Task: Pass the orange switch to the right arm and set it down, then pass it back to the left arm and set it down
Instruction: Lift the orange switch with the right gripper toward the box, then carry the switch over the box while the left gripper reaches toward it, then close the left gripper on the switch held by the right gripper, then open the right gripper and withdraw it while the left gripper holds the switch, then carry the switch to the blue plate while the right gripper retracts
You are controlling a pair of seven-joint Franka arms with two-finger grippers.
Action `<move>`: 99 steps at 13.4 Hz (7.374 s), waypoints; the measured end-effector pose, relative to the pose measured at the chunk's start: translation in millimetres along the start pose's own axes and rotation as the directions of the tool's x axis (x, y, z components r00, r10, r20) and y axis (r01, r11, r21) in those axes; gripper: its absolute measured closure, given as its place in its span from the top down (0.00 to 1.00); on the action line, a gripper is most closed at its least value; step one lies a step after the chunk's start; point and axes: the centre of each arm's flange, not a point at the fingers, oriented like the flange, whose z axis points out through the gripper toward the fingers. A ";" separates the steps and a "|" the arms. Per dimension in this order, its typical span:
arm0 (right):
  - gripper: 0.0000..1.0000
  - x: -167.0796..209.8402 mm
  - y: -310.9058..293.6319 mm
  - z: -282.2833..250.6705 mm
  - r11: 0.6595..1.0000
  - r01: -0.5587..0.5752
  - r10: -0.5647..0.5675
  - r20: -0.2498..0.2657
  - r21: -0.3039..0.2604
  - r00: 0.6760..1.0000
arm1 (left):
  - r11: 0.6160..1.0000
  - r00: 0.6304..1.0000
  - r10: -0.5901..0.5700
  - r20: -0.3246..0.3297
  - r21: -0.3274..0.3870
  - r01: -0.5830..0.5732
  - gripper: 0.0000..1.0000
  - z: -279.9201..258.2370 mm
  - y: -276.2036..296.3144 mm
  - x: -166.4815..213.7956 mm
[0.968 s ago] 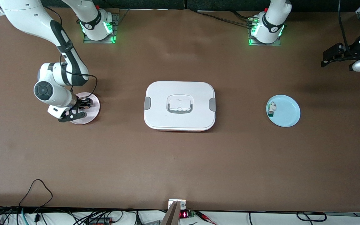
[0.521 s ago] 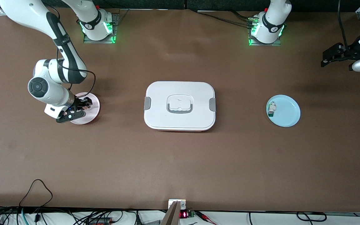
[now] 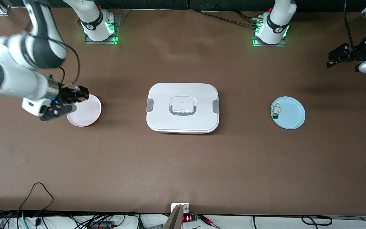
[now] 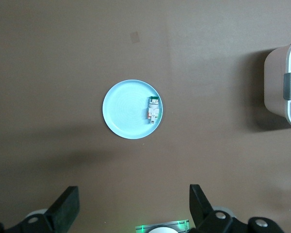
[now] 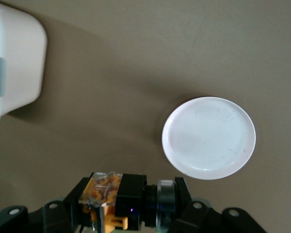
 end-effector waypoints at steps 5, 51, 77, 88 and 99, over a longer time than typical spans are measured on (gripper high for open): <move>0.74 -2.6 -46.4 -72.3 0.994 0.102 -0.100 -0.071 0.023 0.992 | 1.000 1.000 -0.001 0.000 0.000 0.001 1.00 -0.2 -0.3 -0.2; 0.74 96.8 -302.5 41.8 0.340 0.929 -0.162 -0.964 0.145 0.210 | 0.110 0.888 -0.096 0.450 -0.882 0.458 0.94 141.5 309.7 105.6; 1.00 92.2 -286.6 44.4 0.372 0.911 -0.149 -0.958 0.177 0.247 | 0.278 0.943 0.010 0.332 -0.907 0.316 0.33 156.3 289.0 92.6; 1.00 41.9 -92.5 44.0 0.669 0.674 -0.203 -0.795 0.314 0.572 | 0.583 0.654 0.756 0.040 -0.495 -0.644 0.33 229.5 123.8 70.4; 1.00 -14.5 -41.9 3.8 0.966 -0.115 0.128 -0.042 0.230 0.991 | 0.254 0.250 0.967 0.042 -0.152 -0.955 0.33 343.3 -3.9 53.2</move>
